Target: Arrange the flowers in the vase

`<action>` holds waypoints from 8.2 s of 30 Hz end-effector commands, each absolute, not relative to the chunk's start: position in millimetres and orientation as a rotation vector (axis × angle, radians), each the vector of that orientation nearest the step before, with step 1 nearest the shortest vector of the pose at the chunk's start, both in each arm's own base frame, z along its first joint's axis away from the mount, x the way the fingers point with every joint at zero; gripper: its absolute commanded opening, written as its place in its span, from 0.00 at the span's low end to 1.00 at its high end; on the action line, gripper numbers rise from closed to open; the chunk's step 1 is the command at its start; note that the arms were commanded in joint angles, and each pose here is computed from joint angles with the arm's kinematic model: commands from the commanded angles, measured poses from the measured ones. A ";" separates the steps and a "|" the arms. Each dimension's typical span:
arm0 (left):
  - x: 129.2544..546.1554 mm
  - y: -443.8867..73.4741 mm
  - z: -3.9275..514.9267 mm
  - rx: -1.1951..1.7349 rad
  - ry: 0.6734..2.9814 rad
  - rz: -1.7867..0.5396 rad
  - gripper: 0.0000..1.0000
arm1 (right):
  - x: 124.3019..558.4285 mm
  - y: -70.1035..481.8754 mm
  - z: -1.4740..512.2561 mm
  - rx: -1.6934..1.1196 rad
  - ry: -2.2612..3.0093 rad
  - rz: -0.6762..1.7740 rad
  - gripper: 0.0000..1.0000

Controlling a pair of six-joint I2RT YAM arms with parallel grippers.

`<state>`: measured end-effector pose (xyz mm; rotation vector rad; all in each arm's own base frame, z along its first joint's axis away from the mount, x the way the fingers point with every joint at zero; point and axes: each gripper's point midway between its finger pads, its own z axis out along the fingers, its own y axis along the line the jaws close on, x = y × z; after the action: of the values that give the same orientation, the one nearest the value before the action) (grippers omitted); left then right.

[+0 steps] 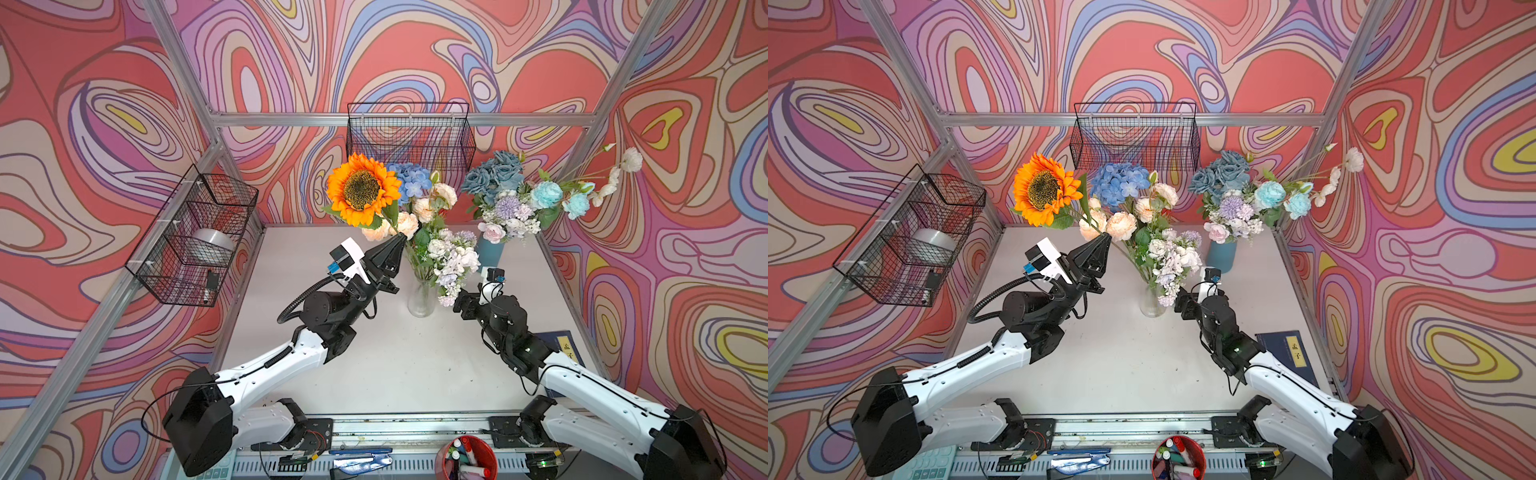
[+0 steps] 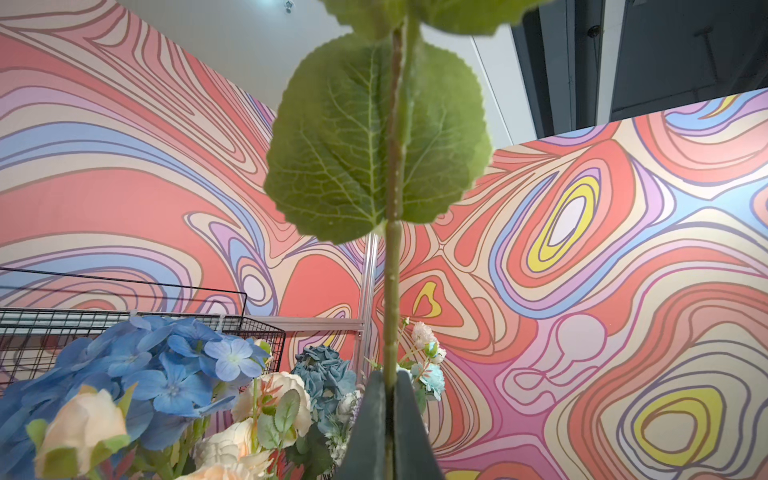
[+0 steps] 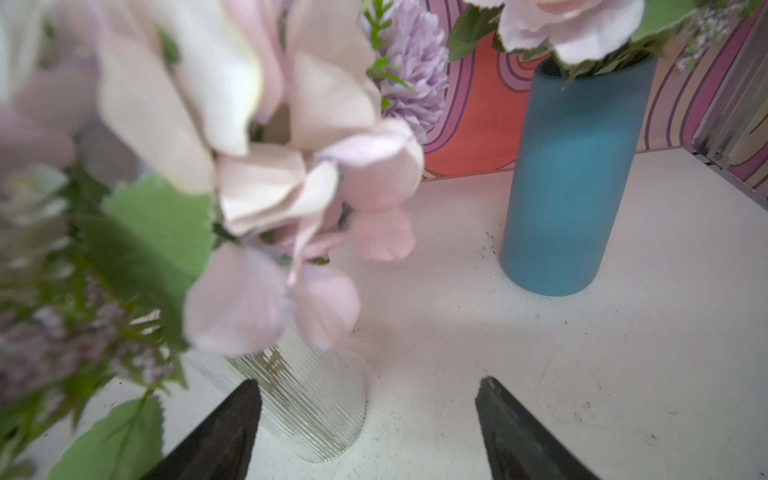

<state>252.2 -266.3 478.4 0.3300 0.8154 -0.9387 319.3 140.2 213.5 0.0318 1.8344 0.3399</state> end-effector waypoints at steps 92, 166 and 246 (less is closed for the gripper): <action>307.9 -254.2 248.1 0.048 1.603 -0.721 1.00 | 348.7 225.7 182.0 -0.495 1.522 0.457 0.90; 286.2 -146.0 211.6 -0.181 1.633 -0.476 1.00 | 461.5 302.7 200.3 -0.455 1.261 0.566 0.91; 392.1 16.9 90.1 -0.100 1.918 0.092 1.00 | 428.7 -16.2 91.7 0.133 1.857 -0.068 0.98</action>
<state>394.5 23.0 97.5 -0.1142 1.8896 0.1364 426.6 -17.4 88.8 0.1302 1.8668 -0.0823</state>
